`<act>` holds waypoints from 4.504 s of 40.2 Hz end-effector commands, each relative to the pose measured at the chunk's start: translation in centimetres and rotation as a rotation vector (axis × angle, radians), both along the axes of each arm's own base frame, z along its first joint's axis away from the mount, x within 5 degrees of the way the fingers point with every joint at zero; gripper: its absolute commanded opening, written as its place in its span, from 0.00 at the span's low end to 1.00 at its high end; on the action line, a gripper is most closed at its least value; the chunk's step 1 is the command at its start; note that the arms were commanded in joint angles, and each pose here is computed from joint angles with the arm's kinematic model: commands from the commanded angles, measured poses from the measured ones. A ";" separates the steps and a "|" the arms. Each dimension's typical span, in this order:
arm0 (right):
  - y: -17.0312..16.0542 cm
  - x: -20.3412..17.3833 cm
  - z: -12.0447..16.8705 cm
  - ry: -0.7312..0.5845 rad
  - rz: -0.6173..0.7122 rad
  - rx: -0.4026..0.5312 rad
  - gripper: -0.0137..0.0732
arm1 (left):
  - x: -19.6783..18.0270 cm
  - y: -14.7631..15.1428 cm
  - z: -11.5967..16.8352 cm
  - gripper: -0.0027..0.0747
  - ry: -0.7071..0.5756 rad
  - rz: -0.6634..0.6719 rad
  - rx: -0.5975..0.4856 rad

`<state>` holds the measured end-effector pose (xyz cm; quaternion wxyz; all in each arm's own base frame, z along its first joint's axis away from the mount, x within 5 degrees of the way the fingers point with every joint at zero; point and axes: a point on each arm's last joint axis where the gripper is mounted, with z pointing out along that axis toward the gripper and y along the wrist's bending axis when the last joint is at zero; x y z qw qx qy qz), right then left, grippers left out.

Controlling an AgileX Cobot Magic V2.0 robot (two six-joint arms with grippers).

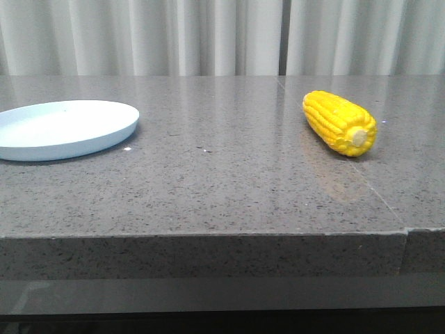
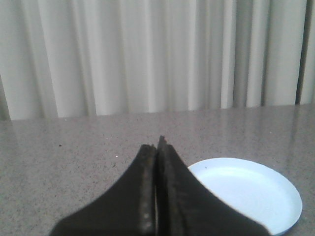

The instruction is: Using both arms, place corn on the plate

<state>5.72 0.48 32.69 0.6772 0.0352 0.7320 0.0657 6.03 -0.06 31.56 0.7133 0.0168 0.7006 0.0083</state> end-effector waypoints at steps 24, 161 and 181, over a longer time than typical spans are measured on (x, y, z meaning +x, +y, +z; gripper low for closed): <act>-0.1 1.6 2.3 -0.023 -0.007 0.003 0.63 | 1.3 0.0 2.5 0.78 -0.032 0.001 -0.006; -0.1 1.6 2.3 -0.022 -0.008 0.003 0.91 | 29.9 -11.7 -1.8 0.37 1.043 -0.415 -0.282; -0.1 1.6 2.3 -0.022 -0.008 0.003 0.91 | 23.4 -3.3 5.0 0.01 0.785 -0.181 -0.094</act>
